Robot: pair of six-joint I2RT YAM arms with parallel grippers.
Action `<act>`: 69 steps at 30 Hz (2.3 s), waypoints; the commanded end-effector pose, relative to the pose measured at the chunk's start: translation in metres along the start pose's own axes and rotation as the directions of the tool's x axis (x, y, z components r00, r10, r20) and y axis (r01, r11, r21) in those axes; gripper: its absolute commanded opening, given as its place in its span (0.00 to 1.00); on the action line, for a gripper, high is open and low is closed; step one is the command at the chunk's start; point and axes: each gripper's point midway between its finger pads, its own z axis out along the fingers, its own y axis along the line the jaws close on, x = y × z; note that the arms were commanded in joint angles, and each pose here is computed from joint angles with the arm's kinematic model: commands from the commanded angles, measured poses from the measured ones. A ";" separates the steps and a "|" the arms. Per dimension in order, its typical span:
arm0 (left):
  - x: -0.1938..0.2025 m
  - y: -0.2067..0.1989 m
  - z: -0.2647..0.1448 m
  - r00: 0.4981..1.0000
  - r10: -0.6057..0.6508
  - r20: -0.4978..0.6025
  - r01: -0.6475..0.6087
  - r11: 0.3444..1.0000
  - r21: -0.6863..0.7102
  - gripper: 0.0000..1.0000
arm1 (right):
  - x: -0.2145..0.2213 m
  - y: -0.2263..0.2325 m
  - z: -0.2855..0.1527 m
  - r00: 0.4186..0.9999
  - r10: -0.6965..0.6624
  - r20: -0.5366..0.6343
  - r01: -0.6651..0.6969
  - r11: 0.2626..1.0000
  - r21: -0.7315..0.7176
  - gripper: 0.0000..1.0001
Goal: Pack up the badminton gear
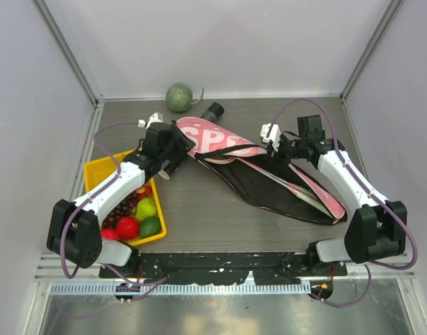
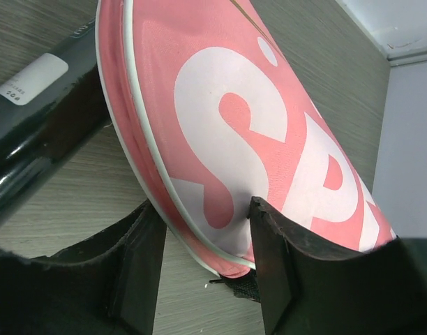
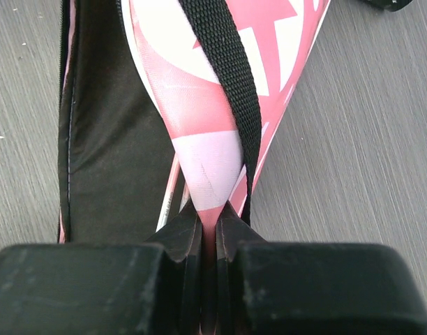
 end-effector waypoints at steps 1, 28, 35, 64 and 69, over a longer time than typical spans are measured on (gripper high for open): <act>-0.017 -0.010 -0.001 0.998 0.023 0.060 -0.025 0.999 0.034 0.51 | -0.060 -0.009 -0.017 0.967 -0.171 0.190 0.165 0.985 0.045 0.05; -0.028 -0.029 -0.017 0.982 -0.167 0.087 0.157 0.982 0.107 0.00 | -0.087 -0.068 -0.051 0.436 0.791 0.429 -0.899 0.357 0.254 0.56; -0.031 -0.032 -0.033 0.976 -0.189 0.112 0.178 0.979 0.104 0.00 | -0.145 -0.030 -0.033 0.484 0.730 0.482 -0.873 0.439 0.212 0.61; -0.026 -0.047 -0.081 0.952 -0.300 0.062 0.286 0.943 0.168 0.00 | -0.199 0.106 0.126 0.656 0.639 0.401 -0.718 0.693 0.070 0.39; -0.023 -0.048 -0.079 0.939 -0.342 0.041 0.331 0.929 0.164 0.00 | -0.199 0.102 0.129 0.595 0.663 0.454 -0.774 0.625 0.100 0.40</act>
